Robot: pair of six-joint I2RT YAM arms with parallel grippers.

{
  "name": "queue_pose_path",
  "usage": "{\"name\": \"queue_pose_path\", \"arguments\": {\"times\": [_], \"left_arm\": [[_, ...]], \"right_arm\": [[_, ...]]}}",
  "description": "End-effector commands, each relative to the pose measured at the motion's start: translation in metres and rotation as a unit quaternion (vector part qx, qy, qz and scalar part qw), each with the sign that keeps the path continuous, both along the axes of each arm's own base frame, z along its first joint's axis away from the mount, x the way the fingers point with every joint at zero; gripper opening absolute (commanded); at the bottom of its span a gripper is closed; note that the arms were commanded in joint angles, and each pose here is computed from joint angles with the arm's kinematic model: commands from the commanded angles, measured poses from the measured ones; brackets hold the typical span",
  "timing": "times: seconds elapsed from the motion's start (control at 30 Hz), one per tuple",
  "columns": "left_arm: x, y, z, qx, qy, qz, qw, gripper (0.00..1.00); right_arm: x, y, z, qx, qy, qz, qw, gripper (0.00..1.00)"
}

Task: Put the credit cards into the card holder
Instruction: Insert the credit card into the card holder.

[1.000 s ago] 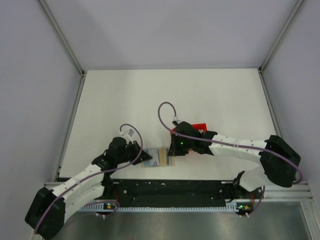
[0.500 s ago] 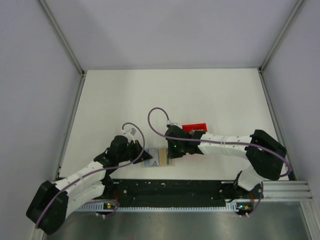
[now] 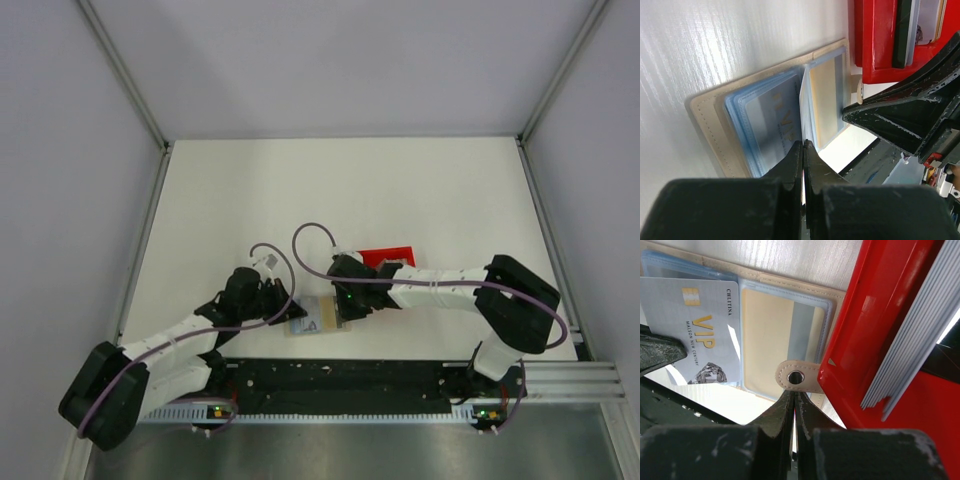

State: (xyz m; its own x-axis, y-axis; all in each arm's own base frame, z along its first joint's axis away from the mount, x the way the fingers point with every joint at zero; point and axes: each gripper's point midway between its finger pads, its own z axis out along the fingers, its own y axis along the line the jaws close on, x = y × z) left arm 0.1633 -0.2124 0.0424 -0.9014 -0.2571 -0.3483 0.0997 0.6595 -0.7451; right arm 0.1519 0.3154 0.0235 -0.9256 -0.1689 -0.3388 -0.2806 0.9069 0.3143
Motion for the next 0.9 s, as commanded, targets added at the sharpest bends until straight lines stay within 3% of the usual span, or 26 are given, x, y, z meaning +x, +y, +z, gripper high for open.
{"name": "queue_pose_path", "arguments": {"times": [0.0, 0.67, 0.87], "left_arm": [[0.011, -0.003, 0.008, -0.007, -0.026, 0.004, 1.0, 0.0], [0.003, -0.007, -0.003, -0.026, 0.031, 0.004, 0.999, 0.0], [0.011, -0.007, 0.018, -0.027, 0.001, -0.001, 1.0, 0.0]], "right_arm": [[0.008, 0.001, -0.002, -0.008, -0.011, 0.003, 1.0, 0.0], [0.004, -0.008, -0.023, -0.044, 0.008, 0.003, 0.999, 0.0], [0.003, -0.01, -0.025, -0.048, 0.009, 0.003, 0.999, 0.0]]}}
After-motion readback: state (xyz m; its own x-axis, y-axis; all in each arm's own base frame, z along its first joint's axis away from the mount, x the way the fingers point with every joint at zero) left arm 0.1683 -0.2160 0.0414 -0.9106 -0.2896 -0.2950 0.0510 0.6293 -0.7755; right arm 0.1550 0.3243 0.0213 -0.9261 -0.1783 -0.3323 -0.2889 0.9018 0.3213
